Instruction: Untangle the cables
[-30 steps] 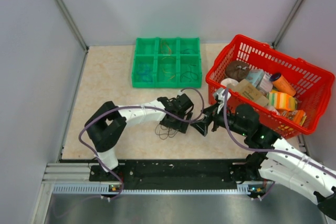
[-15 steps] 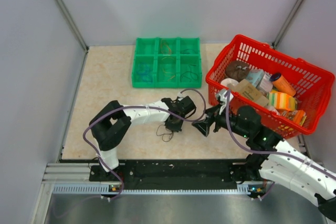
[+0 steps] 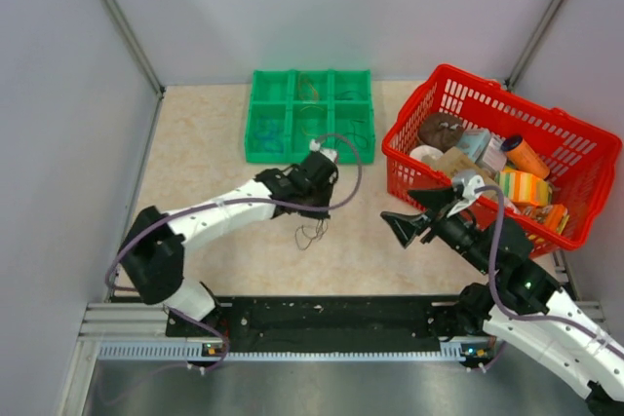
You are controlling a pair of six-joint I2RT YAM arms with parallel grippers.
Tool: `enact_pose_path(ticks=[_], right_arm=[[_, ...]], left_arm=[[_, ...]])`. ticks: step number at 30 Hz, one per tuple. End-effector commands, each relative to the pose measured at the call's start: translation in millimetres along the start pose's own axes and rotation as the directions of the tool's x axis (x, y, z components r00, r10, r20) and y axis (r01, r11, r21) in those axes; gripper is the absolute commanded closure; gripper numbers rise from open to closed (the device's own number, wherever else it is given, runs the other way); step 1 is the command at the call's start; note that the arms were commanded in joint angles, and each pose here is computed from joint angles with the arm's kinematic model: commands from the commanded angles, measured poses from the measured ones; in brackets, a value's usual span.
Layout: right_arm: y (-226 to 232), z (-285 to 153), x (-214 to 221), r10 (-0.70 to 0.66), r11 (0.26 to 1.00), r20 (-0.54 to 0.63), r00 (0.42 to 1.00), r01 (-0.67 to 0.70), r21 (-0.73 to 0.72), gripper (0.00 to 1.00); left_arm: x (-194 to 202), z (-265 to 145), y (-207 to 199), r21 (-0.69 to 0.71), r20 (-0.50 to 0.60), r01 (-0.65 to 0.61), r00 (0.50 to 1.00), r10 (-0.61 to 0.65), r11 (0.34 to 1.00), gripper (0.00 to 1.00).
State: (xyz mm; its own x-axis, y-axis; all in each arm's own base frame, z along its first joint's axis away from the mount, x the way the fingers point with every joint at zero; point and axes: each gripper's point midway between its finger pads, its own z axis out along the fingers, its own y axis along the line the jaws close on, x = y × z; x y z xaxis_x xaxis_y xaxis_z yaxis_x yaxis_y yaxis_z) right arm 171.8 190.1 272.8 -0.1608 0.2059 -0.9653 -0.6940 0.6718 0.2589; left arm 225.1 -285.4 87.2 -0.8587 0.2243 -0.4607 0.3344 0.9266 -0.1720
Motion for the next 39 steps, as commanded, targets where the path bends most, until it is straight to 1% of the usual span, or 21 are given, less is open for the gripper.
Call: enact_pose_path(ticks=[1, 3, 5, 10, 17, 20, 23, 27, 32, 34, 36, 39], right_arm=[[-10.0, -13.9, -30.5, -0.015, 0.997, 0.087, 0.996, 0.009, 0.08, 0.08], [-9.0, -19.3, -39.0, -0.024, 0.997, 0.1, 0.995, 0.016, 0.082, 0.07], [-9.7, -23.8, -45.7, -0.032, 0.996, 0.111, 0.993, 0.021, 0.092, 0.07], [-13.5, -35.0, -67.0, -0.047, 0.991, 0.145, 0.988, 0.027, 0.134, 0.07], [-16.3, -43.1, -74.9, -0.058, 0.987, 0.147, 0.987, 0.034, 0.159, 0.07], [-17.7, -45.8, -76.1, -0.065, 0.985, 0.149, 0.987, 0.039, 0.167, 0.07], [-23.9, -46.5, -73.0, -0.077, 0.979, 0.139, 0.987, 0.048, 0.198, 0.05], [-24.2, -47.2, -75.5, -0.081, 0.978, 0.142, 0.987, 0.051, 0.202, 0.04], [-25.6, -46.1, -75.7, -0.088, 0.976, 0.136, 0.987, 0.058, 0.21, 0.04], [-25.9, -45.1, -75.3, -0.086, 0.976, 0.133, 0.987, 0.057, 0.212, 0.04], [-26.0, -44.3, -74.7, -0.085, 0.975, 0.129, 0.988, 0.056, 0.213, 0.04], [-25.2, -43.2, -73.1, -0.083, 0.977, 0.124, 0.989, 0.056, 0.208, 0.04]], left_arm=[[-90.6, -56.9, -15.0, 0.263, 0.275, 0.049, 0.953, -0.123, 0.964, 1.0], [-119.3, -76.0, -18.2, 0.353, 0.338, 0.054, 0.924, -0.181, 0.934, 1.0], [-142.1, -87.7, -17.4, 0.395, 0.382, 0.05, 0.899, -0.214, 0.917, 1.0], [-198.9, -108.7, -28.8, 0.444, 0.454, 0.014, 0.858, -0.239, 0.896, 1.0], [-263.2, -101.1, -24.2, 0.455, 0.495, 0.039, 0.819, -0.289, 0.889, 1.0], [-279.3, -87.2, -16.9, 0.469, 0.484, 0.063, 0.816, -0.316, 0.881, 1.0], [-287.7, -68.9, -14.7, 0.514, 0.449, 0.084, 0.822, -0.351, 0.854, 1.0], [-294.6, -36.7, -2.6, 0.47, 0.436, 0.119, 0.83, -0.347, 0.874, 1.0], [-300.6, 6.8, 7.3, 0.447, 0.408, 0.15, 0.843, -0.35, 0.882, 1.0], [-300.0, 28.6, 8.9, 0.429, 0.372, 0.168, 0.862, -0.343, 0.887, 1.0], [-302.6, 47.2, 11.8, 0.411, 0.359, 0.184, 0.868, -0.343, 0.893, 1.0], [-307.3, 69.8, 21.8, 0.355, 0.368, 0.208, 0.865, -0.341, 0.911, 1.0]])
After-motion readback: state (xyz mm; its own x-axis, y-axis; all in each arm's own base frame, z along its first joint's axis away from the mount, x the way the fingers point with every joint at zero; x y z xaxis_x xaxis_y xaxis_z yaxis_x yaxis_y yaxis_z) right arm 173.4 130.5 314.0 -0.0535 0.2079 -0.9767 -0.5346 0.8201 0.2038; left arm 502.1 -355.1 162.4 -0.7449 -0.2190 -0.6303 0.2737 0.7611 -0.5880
